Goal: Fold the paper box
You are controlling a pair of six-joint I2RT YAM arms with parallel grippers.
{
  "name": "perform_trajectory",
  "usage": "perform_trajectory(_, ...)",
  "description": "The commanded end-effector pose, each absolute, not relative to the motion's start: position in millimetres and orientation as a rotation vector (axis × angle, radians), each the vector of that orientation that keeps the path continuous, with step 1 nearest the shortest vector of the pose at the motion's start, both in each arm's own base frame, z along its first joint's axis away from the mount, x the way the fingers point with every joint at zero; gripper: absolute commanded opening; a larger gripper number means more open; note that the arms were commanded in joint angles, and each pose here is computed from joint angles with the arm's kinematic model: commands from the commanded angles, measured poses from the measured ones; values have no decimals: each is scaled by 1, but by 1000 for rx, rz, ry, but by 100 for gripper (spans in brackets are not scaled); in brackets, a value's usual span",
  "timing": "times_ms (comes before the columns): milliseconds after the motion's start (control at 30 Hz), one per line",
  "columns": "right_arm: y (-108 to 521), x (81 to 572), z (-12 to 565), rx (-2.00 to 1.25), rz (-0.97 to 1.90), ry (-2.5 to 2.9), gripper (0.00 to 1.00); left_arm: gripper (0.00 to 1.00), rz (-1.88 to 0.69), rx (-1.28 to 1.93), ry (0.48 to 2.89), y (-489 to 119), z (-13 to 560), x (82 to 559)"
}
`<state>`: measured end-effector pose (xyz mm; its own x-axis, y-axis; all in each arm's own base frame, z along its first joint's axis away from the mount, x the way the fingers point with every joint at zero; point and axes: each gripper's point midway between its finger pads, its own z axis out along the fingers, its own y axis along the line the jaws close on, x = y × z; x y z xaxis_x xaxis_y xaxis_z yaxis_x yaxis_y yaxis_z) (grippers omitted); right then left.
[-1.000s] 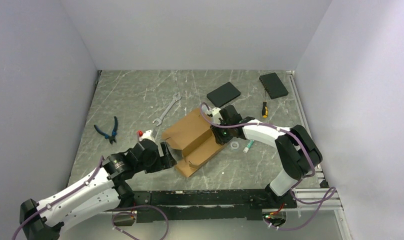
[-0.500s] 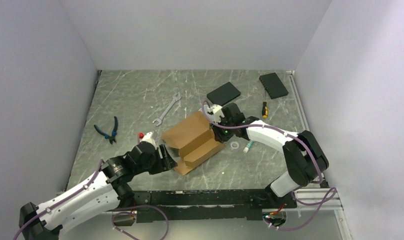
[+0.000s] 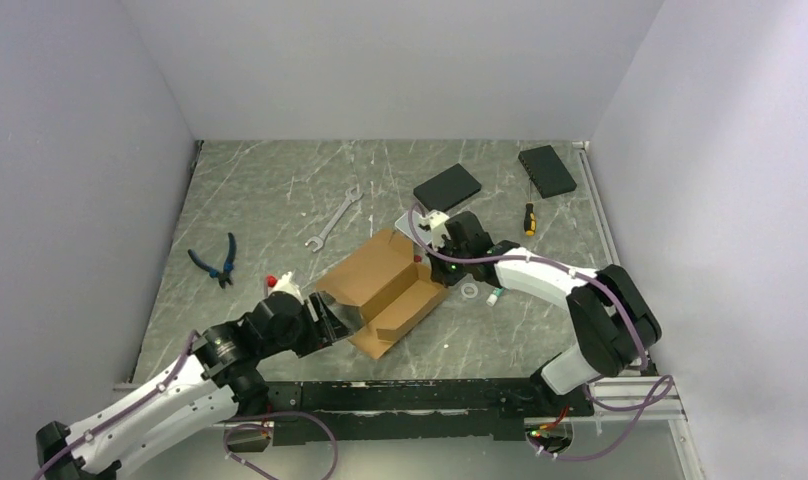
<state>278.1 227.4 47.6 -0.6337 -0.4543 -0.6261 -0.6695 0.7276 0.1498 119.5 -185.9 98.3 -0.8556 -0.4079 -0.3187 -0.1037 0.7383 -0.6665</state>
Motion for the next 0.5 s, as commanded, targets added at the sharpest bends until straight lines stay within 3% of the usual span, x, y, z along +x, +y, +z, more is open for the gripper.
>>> perform_trajectory(0,220,295,66,-686,433,2281,0,67,-991,-468,2387,-181,116,122)
perform_trajectory(233,226,298,92,-623,484,2193,0,68,-1024,-539,2252,-162,130,125)
perform_trajectory(467,212,308,128,-547,499,2112,0,58,-1076,-550,2165,-160,145,130)
